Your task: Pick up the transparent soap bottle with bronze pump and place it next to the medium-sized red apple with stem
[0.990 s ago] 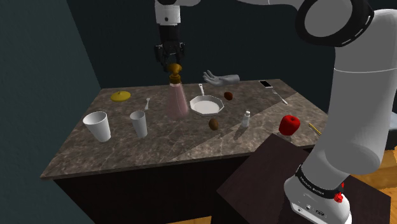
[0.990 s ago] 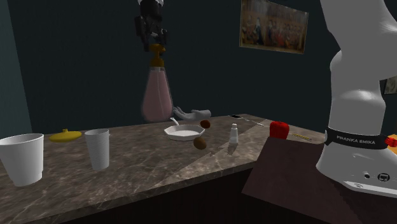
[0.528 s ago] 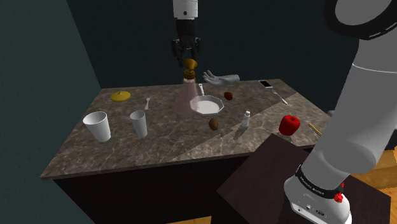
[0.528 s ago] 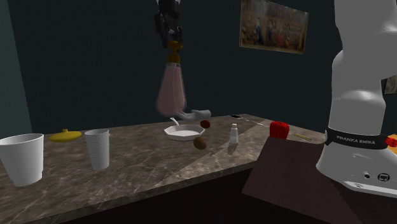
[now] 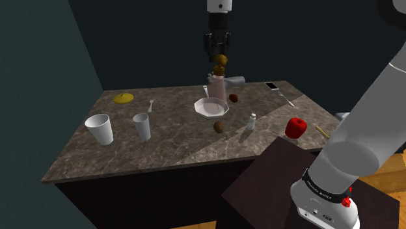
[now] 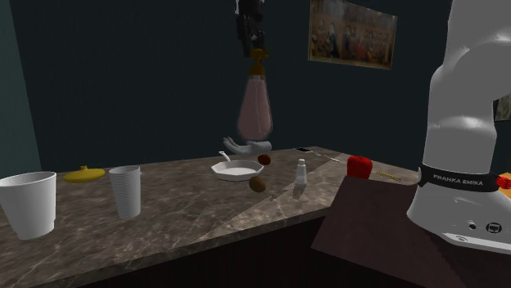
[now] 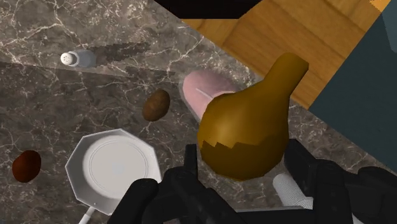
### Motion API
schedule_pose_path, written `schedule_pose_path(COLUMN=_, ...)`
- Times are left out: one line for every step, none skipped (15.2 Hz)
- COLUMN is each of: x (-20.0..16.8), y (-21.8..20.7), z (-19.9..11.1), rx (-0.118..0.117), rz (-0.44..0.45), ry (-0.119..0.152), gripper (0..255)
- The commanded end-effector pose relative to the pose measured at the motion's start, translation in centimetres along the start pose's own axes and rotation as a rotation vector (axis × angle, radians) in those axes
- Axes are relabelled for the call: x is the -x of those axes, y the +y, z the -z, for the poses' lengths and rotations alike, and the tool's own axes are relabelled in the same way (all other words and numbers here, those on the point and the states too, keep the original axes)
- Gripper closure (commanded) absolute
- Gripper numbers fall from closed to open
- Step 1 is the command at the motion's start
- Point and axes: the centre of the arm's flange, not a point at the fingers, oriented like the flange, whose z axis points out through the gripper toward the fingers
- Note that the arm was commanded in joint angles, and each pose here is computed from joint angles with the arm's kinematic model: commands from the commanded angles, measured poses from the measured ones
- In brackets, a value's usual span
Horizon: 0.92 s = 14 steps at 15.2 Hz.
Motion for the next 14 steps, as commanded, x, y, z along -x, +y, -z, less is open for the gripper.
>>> schedule_pose_path(x=1.6, y=1.8, z=0.5, rx=0.0, rz=0.001, ry=0.0, gripper=255)
schedule_pose_path(x=2.4, y=2.8, z=0.7, rx=0.0, rz=0.001, ry=0.0, gripper=255)
schedule_pose_path(x=3.2, y=3.9, z=0.9, rx=0.0, rz=0.001, ry=0.0, gripper=255)
schedule_pose_path(x=4.1, y=4.9, z=1.2, rx=0.0, rz=0.001, ry=0.0, gripper=255)
schedule_pose_path(x=4.9, y=5.9, z=1.4, rx=0.0, rz=0.001, ry=0.0, gripper=255)
schedule_pose_path(x=5.7, y=6.9, z=1.6, rx=0.0, rz=0.001, ry=0.0, gripper=255)
schedule_pose_path(x=6.5, y=7.9, z=1.9, rx=0.0, rz=0.001, ry=0.0, gripper=255)
schedule_pose_path(x=7.4, y=8.9, z=2.1, rx=0.0, rz=0.001, ry=0.0, gripper=255)
schedule_pose_path(x=8.2, y=9.9, z=2.4, rx=0.0, rz=0.001, ry=0.0, gripper=255)
schedule_pose_path(x=9.0, y=10.9, z=2.6, rx=0.0, rz=0.001, ry=0.0, gripper=255)
schedule_pose_path(x=9.8, y=11.9, z=2.8, rx=0.0, rz=0.001, ry=0.0, gripper=255)
schedule_pose_path(x=10.7, y=12.9, z=3.1, rx=0.0, rz=0.001, ry=0.0, gripper=255)
schedule_pose_path(x=11.5, y=13.9, z=3.3, rx=0.0, rz=0.001, ry=0.0, gripper=255)
schedule_pose_path(x=12.3, y=14.9, z=3.5, rx=0.0, rz=0.001, ry=0.0, gripper=255)
